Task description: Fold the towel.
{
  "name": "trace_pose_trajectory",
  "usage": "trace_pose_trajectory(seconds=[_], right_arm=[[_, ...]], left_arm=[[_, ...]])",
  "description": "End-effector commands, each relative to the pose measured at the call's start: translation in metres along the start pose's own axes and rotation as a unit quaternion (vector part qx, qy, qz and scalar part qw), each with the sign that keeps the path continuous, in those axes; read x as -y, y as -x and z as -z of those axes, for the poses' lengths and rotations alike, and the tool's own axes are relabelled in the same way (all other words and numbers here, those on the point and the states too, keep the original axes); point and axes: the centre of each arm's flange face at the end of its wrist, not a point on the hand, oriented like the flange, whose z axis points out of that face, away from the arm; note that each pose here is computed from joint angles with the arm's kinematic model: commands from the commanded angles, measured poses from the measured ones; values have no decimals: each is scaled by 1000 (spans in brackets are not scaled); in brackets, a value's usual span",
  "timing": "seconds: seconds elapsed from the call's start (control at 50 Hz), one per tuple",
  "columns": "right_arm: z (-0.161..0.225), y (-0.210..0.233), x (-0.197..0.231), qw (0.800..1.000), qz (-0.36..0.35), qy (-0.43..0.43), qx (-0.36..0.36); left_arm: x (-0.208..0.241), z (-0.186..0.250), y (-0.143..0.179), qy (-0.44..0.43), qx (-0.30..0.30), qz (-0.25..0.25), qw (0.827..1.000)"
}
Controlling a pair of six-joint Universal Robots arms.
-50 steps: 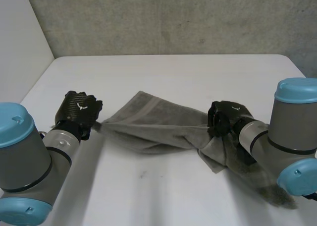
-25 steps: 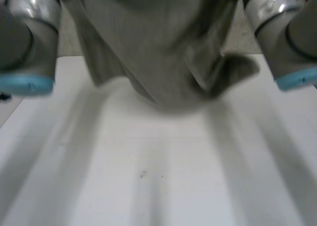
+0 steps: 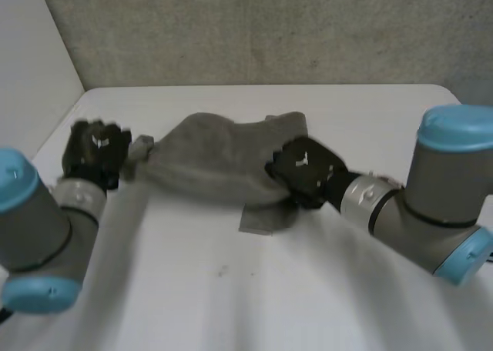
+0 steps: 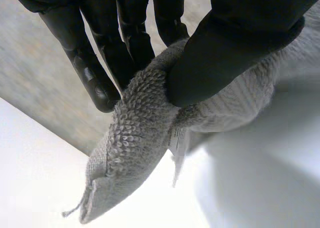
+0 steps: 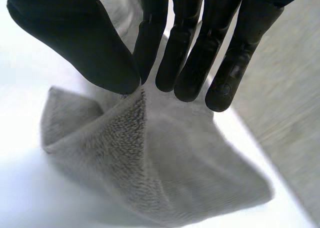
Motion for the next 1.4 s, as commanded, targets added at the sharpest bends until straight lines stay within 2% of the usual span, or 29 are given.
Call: trace_pose_trajectory(seconds=[0.02, 0.06, 0.08, 0.1, 0.14, 0.16, 0.2, 0.26, 0.3, 0.32, 0.36, 0.46, 0.96, 1.02, 1.2, 1.28, 1.4], right_arm=[[-9, -2, -26, 996, -46, 52, -50], [-9, -5, -28, 993, -75, 56, -65], [-7, -7, -30, 989, -114, 59, -79], [-7, -7, -30, 989, -114, 59, -79], [-2, -12, -31, 973, -198, 59, -103], [-2, -12, -31, 973, -198, 59, -103], [8, -10, -31, 951, -280, 57, -119], [12, -11, -30, 939, -314, 49, -128], [20, -16, -37, 915, -373, 36, -150], [20, -16, -37, 915, -374, 36, -150], [25, -12, -46, 895, -416, 42, -155], [31, 0, -55, 877, -452, 57, -152], [-3, -7, -83, 877, -434, 49, -200], [-2, -12, -77, 879, -431, 39, -200], [16, -43, -24, 888, -408, -37, -208], [17, -26, -28, 890, -424, 2, -170], [17, -12, -44, 883, -439, 50, -156]], left_arm=[[-19, 13, -11, 13, -26, -2, 1000], [-18, 13, -11, 11, -25, -1, 1000], [-16, 13, -9, 9, -24, -1, 1000], [-16, 13, -9, 9, -24, -1, 1000], [-9, 14, -5, -2, -17, 0, 1000], [-9, 14, -5, -2, -17, 0, 1000], [-4, 15, -3, -10, -13, 2, 1000], [-3, 16, -3, -12, -14, 2, 1000], [-1, 17, -4, -16, -15, 3, 1000], [-1, 17, -4, -16, -15, 3, 1000], [-1, 17, -4, -15, -14, 3, 1000], [0, 17, -3, -16, -13, 3, 1000], [11, 20, 6, -35, 0, 7, 999], [12, 20, 5, -35, -1, 7, 999], [25, 25, 13, -57, 10, 10, 998], [27, 25, 14, -59, 11, 19, 998], [24, 25, 12, -55, 8, 26, 998]])
